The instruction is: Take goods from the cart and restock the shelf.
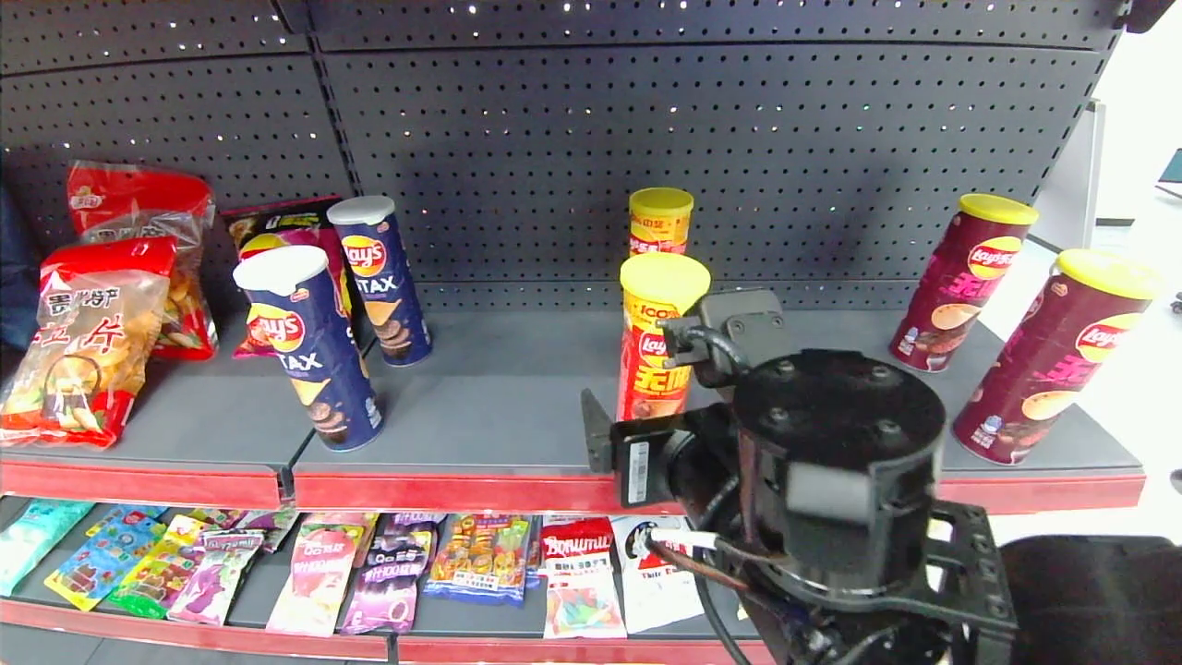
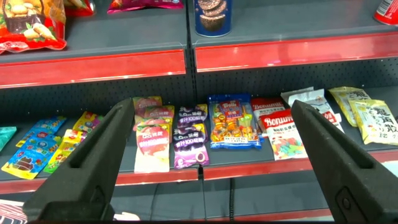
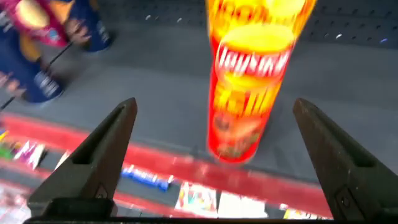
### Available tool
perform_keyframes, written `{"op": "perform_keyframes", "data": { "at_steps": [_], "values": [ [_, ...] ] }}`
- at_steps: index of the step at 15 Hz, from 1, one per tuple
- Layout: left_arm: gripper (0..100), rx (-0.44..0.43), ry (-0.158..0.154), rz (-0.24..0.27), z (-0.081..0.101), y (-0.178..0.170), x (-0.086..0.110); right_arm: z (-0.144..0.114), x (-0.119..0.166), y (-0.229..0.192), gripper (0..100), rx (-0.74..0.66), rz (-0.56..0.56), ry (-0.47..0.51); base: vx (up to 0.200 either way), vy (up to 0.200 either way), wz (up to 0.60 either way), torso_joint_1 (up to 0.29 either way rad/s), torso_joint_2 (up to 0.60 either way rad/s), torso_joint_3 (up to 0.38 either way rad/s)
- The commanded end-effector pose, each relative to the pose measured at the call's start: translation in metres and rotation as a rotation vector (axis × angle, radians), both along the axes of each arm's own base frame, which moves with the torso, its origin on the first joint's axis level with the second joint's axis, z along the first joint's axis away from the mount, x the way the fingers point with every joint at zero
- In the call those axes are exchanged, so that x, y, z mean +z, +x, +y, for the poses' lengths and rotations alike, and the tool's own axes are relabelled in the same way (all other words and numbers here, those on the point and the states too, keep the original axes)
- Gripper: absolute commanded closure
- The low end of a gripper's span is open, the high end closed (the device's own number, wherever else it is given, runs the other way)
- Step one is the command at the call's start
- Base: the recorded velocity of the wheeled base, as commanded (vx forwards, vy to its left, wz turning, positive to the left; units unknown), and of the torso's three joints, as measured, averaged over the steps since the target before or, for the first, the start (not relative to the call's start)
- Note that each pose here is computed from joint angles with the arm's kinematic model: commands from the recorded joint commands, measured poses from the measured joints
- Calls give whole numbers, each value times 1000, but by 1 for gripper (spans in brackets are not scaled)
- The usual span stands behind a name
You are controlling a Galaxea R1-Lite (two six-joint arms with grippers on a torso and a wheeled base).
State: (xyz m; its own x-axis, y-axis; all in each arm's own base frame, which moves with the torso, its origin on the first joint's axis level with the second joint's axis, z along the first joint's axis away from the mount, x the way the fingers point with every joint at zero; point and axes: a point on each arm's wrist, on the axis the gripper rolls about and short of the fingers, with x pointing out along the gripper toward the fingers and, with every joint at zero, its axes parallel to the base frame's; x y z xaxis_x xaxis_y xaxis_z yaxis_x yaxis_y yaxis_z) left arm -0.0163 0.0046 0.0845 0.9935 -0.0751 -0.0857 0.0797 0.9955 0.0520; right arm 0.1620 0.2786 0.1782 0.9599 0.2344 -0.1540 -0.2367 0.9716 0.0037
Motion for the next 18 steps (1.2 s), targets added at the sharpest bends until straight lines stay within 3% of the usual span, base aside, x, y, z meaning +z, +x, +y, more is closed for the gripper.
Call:
{"op": "perform_keyframes", "data": {
  "at_steps": [1,3,5,10,13,15,18],
  "values": [
    [0,1,0,1,0,0,0,-24,-10,-15,0,28,34,-36,0,0,0,0,0,0],
    [0,1,0,1,0,0,0,-50,-27,-9,0,51,94,-84,0,0,0,0,0,0],
    [0,1,0,1,0,0,0,-72,-25,0,0,134,125,-76,0,0,0,0,0,0],
    [0,1,0,1,0,0,0,-91,10,-5,0,405,12,-90,0,0,0,0,0,0],
    [0,-2,0,1,0,0,0,-104,37,-4,0,375,-122,-142,0,0,0,0,0,0],
    [0,-10,-1,1,0,0,0,-141,64,-2,0,223,-230,-169,0,0,0,0,0,0],
    [0,-15,-1,1,0,0,0,-191,73,-22,0,79,-258,-172,0,0,0,0,0,0]
  ]
}}
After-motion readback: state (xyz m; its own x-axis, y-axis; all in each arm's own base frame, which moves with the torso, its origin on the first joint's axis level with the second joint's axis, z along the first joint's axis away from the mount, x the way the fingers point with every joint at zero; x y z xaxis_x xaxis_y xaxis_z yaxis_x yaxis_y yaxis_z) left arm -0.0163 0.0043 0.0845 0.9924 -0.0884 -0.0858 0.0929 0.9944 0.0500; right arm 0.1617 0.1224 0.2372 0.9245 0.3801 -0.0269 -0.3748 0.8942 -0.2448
